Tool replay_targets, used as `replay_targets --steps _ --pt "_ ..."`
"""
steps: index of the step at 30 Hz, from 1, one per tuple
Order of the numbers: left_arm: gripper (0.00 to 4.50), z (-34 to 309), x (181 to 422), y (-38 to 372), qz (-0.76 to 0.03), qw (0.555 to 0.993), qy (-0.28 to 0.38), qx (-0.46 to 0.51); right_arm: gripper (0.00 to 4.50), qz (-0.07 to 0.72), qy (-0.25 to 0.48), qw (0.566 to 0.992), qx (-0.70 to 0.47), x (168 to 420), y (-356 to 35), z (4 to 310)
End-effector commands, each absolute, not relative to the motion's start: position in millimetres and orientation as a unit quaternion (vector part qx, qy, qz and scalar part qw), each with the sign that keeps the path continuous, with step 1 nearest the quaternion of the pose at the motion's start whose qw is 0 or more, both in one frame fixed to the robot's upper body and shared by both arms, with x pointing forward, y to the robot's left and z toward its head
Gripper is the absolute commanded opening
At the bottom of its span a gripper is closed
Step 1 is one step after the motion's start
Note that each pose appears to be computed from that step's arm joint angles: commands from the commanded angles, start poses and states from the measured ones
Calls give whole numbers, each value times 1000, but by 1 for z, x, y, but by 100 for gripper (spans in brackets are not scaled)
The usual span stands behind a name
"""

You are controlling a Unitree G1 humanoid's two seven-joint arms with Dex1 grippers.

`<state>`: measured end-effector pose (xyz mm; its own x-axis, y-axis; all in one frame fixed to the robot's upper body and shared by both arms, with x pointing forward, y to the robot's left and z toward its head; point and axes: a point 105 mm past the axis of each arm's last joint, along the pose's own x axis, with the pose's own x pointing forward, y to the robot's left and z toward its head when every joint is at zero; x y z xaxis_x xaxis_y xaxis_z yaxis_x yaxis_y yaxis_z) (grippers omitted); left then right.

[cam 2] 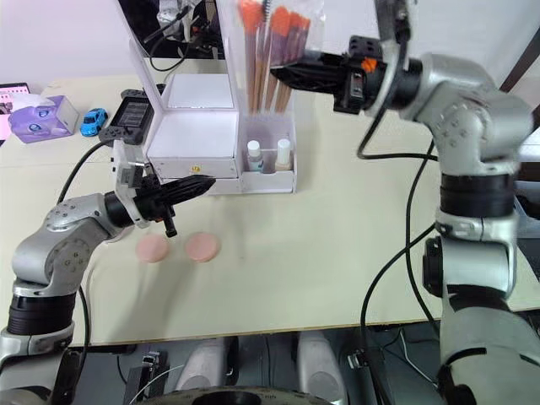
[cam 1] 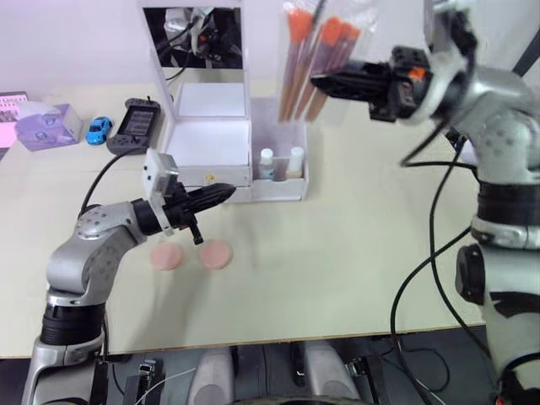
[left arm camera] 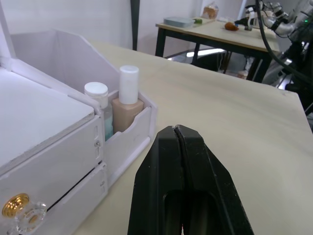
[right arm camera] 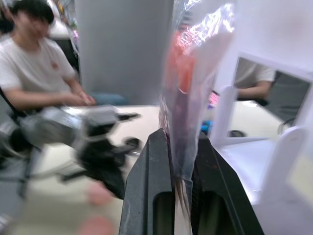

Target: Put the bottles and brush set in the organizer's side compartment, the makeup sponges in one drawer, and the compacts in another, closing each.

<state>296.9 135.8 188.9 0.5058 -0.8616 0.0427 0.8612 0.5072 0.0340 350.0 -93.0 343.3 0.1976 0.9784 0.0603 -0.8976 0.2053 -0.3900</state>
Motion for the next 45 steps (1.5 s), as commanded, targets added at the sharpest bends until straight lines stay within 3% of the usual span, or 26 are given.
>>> replay_targets --steps 1,13,35,44,45 --pt "0 201 293 137 -483 874 -55 8 3 599 -182 755 -196 372 -90 346" --pt "0 200 287 143 -445 894 -57 15 3 570 -151 781 -205 415 -62 300" --pt "0 207 270 156 -405 913 -44 36 3 537 -147 782 -280 423 -36 258" --pt "0 208 267 153 -404 913 -39 38 424 506 -161 787 -315 427 -38 262" --pt "0 208 268 152 -407 912 -39 38 439 510 -169 785 -308 426 -39 266"
